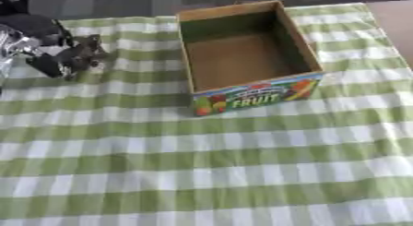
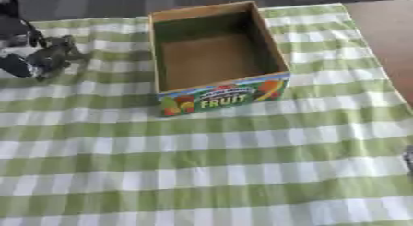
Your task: Pick up objects on the table and place them in the box.
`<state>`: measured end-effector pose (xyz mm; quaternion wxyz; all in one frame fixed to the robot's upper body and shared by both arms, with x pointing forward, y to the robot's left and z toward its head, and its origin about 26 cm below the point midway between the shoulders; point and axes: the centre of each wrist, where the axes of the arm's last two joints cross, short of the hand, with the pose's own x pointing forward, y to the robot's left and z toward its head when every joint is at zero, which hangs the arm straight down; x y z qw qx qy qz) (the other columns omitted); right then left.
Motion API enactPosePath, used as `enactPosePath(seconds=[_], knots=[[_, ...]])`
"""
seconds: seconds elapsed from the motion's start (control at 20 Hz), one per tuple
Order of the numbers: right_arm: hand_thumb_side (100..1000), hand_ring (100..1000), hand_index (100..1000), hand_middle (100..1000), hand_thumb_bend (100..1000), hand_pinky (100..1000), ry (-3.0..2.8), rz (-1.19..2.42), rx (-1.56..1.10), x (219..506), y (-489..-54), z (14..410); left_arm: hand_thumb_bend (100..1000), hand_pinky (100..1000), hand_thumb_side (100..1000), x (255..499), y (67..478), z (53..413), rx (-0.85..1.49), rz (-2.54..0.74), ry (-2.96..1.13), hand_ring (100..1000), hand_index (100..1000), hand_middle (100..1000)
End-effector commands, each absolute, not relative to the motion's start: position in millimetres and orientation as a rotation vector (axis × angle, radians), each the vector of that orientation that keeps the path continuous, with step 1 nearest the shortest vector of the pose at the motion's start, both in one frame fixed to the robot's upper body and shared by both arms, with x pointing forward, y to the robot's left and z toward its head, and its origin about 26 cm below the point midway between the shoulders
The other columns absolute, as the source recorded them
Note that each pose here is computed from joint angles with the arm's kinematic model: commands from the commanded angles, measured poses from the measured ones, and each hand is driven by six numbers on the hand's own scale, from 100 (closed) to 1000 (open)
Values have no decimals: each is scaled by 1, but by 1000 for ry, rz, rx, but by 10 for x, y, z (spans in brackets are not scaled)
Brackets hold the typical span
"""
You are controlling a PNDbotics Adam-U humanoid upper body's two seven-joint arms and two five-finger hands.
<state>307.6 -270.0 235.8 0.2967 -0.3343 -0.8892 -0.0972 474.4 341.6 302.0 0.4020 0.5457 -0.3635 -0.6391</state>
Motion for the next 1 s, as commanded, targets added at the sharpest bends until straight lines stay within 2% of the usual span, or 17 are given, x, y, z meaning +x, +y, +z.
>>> enactPosePath(seconds=[0.05, 0.25, 0.55, 0.75, 1.0], knots=[[649, 614, 796, 677, 100, 818, -2393, -273, -901, 3046, -2707, 2433, 318, 773, 413, 4741, 3402, 3076, 1381, -1631, -891, 691, 839, 680], [649, 614, 795, 676, 100, 818, -2394, -278, -898, 3046, -2704, 2433, 303, 769, 413, 4749, 3389, 3056, 1364, -1638, -874, 686, 830, 679], [649, 614, 794, 674, 100, 818, -2393, -274, -890, 3047, -2694, 2429, 355, 774, 500, 4753, 3387, 3049, 1360, -1619, -848, 705, 917, 690], [649, 614, 793, 673, 100, 818, -2392, -267, -896, 3047, -2693, 2424, 384, 784, 544, 4747, 3393, 3076, 1371, -1576, -847, 721, 892, 680], [648, 615, 793, 672, 100, 819, -2389, -264, -909, 3046, -2689, 2418, 359, 757, 564, 4745, 3411, 3079, 1373, -1501, -884, 710, 884, 670]])
